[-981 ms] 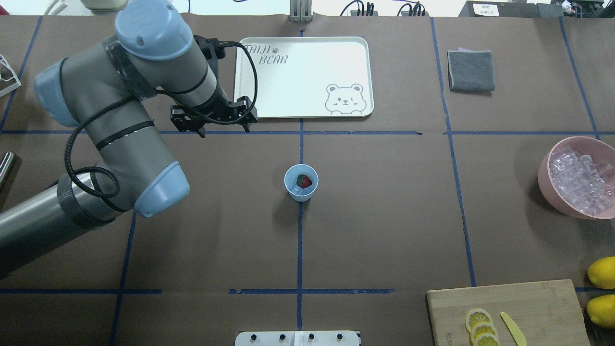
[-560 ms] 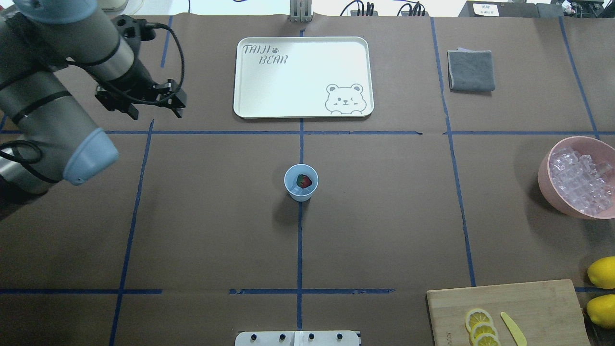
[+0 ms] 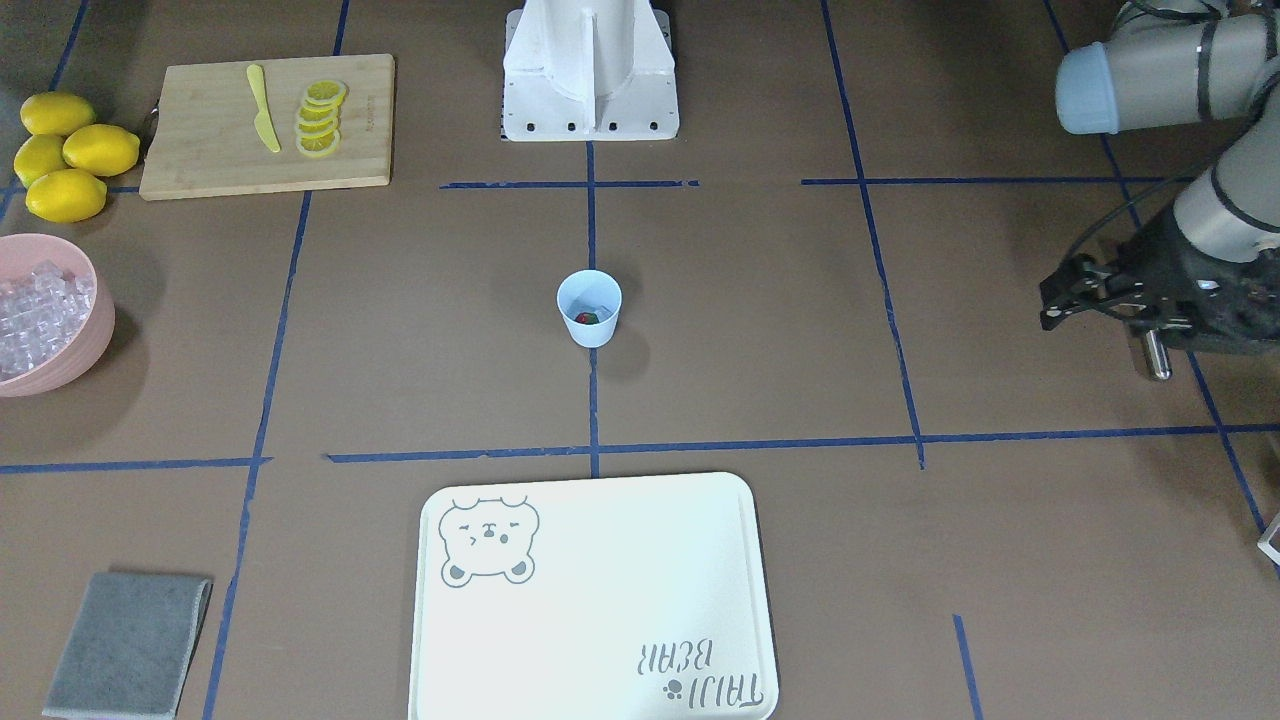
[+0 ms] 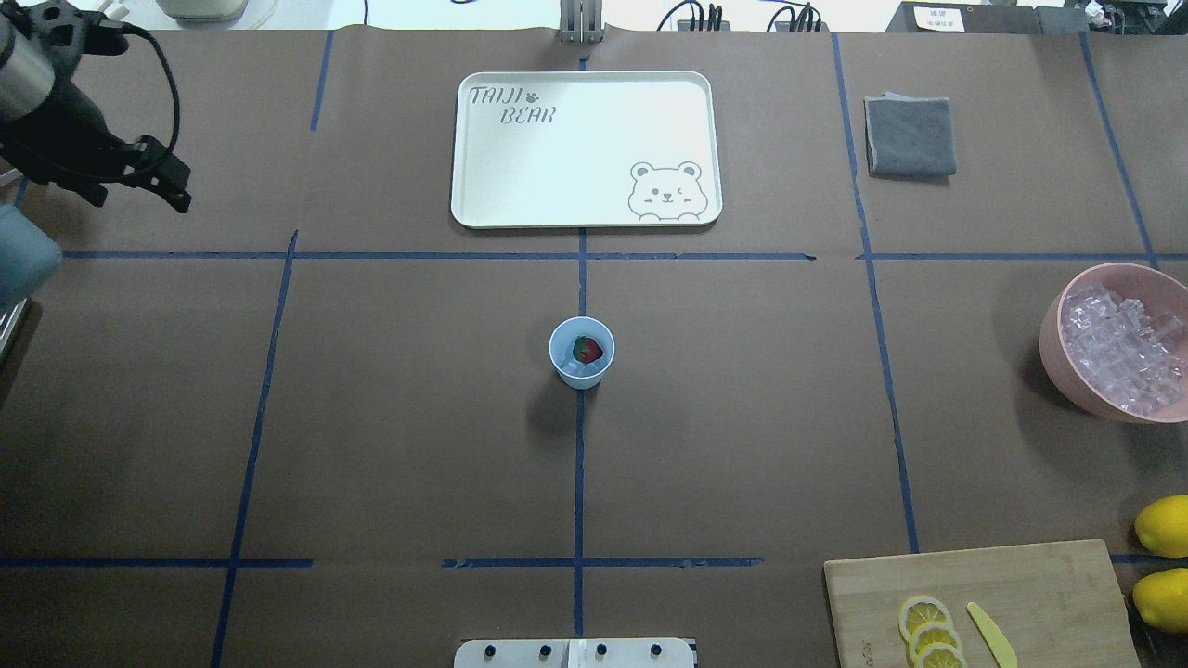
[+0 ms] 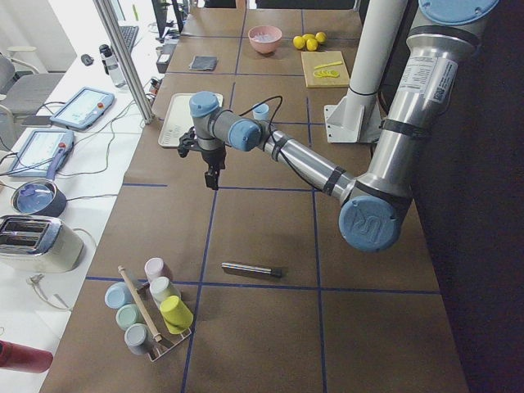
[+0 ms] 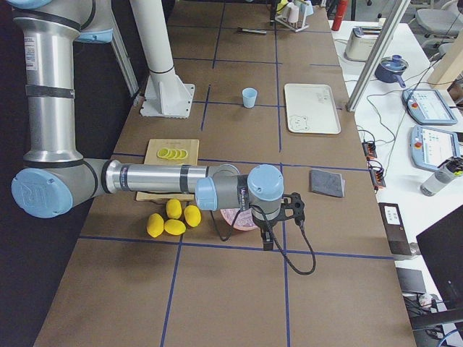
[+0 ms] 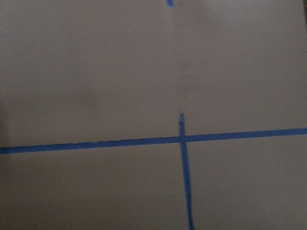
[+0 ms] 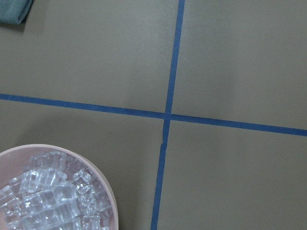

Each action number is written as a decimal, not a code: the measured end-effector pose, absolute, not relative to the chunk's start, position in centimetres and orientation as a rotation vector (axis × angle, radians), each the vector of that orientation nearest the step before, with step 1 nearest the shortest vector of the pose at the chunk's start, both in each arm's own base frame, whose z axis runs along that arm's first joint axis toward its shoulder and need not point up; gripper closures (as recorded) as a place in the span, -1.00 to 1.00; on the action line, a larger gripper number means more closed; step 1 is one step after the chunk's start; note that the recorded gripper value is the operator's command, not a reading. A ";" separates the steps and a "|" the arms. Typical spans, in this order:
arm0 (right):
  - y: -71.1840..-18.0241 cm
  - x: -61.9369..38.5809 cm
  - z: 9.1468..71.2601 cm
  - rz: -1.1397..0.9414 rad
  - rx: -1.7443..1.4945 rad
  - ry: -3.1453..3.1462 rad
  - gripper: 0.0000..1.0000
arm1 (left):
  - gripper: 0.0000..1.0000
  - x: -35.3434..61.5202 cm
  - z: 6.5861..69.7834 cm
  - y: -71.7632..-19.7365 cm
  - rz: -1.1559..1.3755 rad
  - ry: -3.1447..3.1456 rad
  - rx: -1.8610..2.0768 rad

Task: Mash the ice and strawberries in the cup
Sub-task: 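Withdraw the left gripper away from the cup, then grasp the metal pestle rod with the left gripper, then carry the pestle with the left gripper and lower it into the cup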

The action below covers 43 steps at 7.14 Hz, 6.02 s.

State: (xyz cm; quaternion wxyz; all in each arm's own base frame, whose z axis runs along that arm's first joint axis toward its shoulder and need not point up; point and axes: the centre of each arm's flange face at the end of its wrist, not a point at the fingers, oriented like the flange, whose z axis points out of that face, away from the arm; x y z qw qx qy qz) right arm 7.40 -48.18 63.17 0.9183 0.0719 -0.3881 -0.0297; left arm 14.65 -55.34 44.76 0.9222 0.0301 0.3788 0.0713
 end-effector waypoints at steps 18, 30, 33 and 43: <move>-47.8 7.4 63.5 -0.068 0.163 -0.798 -0.99 | -1.00 14.2 71.9 -47.4 0.009 0.787 0.091; -47.8 7.4 63.5 -0.068 0.163 -0.799 -0.99 | 1.00 14.8 69.9 -47.6 0.030 0.806 0.112; -47.9 7.4 63.3 -0.066 0.166 -0.799 -0.99 | 1.00 13.1 61.8 -49.5 0.021 0.843 0.211; -48.1 7.4 60.4 -0.074 0.216 -0.789 -1.00 | 1.00 17.5 27.0 -51.1 0.148 1.085 1.144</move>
